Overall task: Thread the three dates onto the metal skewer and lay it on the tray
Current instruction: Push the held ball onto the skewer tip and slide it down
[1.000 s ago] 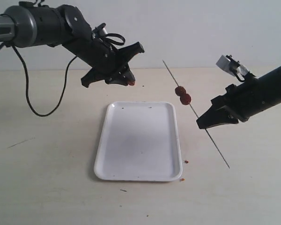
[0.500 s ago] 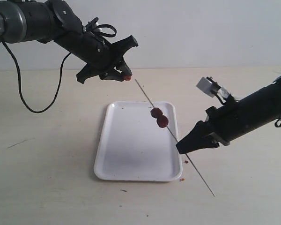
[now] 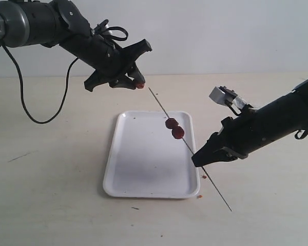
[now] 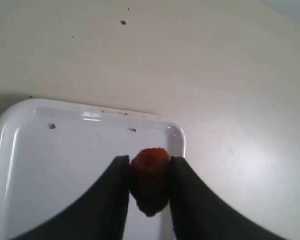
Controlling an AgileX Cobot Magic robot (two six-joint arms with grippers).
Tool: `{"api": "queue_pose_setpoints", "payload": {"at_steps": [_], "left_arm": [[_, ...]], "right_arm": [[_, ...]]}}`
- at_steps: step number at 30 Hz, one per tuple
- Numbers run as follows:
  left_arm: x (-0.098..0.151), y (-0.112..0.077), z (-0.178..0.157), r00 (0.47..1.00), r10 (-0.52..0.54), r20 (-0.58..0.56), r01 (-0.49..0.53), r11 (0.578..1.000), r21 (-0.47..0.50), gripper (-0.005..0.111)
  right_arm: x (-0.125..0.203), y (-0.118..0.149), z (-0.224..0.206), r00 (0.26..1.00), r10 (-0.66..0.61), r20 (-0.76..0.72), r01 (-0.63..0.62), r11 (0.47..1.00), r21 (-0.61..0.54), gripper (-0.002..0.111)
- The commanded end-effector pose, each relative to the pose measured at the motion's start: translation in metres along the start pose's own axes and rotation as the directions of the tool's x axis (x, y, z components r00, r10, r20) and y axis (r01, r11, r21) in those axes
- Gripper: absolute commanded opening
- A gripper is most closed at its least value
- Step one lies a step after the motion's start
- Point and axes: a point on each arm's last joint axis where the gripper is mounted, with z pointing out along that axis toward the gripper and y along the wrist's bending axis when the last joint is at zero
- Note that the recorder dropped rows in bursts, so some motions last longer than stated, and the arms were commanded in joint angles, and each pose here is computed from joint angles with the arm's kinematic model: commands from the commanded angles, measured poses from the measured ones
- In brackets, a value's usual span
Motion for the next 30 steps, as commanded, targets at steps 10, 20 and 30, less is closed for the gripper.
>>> {"api": "queue_pose_setpoints", "payload": {"at_steps": [10,20,30], "left_arm": [[0.004,-0.01,-0.004,0.999,0.021,-0.025,-0.019,0.998,0.064,0.03],[0.01,-0.018,-0.001,0.996,0.082,-0.024,-0.08,0.994,0.074,0.03],[0.02,-0.027,0.005,0.992,0.12,-0.039,-0.116,0.99,0.079,0.03]], "right_arm": [[0.0,0.001,0.0,1.0,0.017,0.011,-0.017,1.0,-0.003,0.0],[0.0,0.001,0.0,1.0,0.018,0.012,-0.018,1.0,-0.004,0.0],[-0.002,-0.001,0.0,0.999,0.026,0.029,-0.026,0.999,0.018,0.0]]}}
